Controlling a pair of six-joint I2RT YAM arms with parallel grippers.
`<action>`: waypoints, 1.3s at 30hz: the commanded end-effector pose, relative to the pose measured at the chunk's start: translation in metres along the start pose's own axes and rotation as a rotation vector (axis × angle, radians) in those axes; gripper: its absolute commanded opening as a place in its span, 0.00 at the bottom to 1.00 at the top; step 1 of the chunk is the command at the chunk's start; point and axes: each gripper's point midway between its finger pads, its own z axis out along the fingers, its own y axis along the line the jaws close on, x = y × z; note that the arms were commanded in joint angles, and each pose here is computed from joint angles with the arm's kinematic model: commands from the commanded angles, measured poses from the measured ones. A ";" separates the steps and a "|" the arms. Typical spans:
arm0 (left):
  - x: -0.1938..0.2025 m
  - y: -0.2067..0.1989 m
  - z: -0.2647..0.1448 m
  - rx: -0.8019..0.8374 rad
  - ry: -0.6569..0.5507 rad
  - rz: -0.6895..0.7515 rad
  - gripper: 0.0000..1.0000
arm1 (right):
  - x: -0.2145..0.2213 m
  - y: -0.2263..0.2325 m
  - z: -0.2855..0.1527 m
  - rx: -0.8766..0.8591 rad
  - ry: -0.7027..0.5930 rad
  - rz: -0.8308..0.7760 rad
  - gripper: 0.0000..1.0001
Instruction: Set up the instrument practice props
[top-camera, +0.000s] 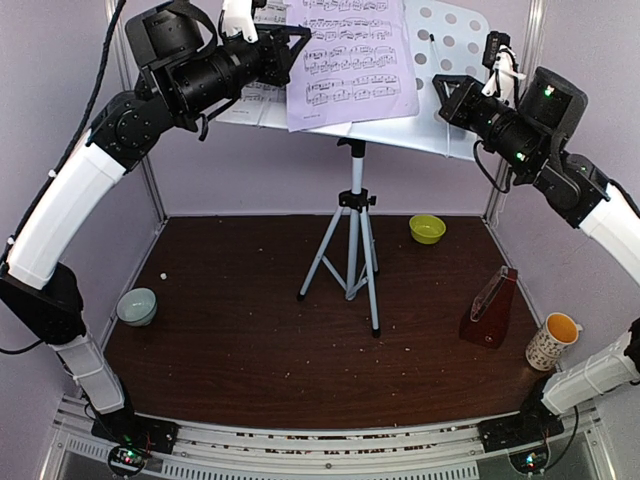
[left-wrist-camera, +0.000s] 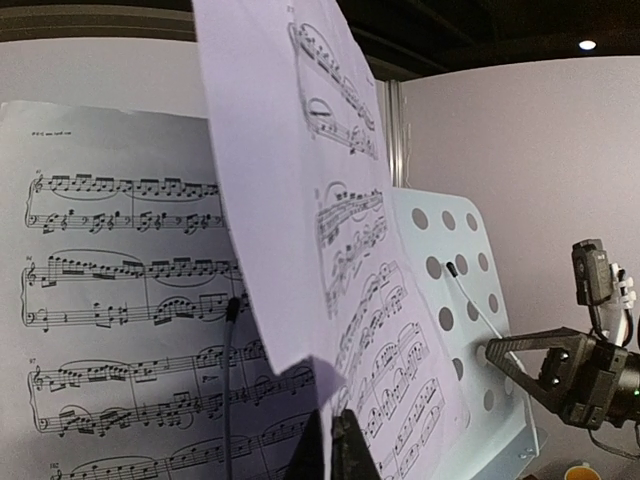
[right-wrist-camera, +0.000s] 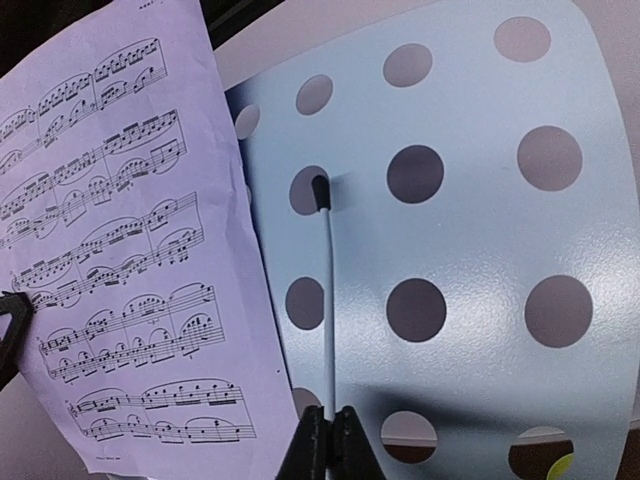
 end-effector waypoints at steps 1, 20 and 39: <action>-0.024 0.008 -0.010 -0.032 -0.062 -0.010 0.00 | -0.023 0.005 -0.008 -0.042 -0.095 0.026 0.00; -0.016 -0.010 0.017 0.033 -0.056 0.013 0.00 | -0.028 0.026 -0.013 -0.177 -0.152 0.003 0.00; -0.030 0.006 0.006 -0.049 -0.087 -0.018 0.00 | -0.033 0.018 -0.019 -0.140 -0.190 0.013 0.00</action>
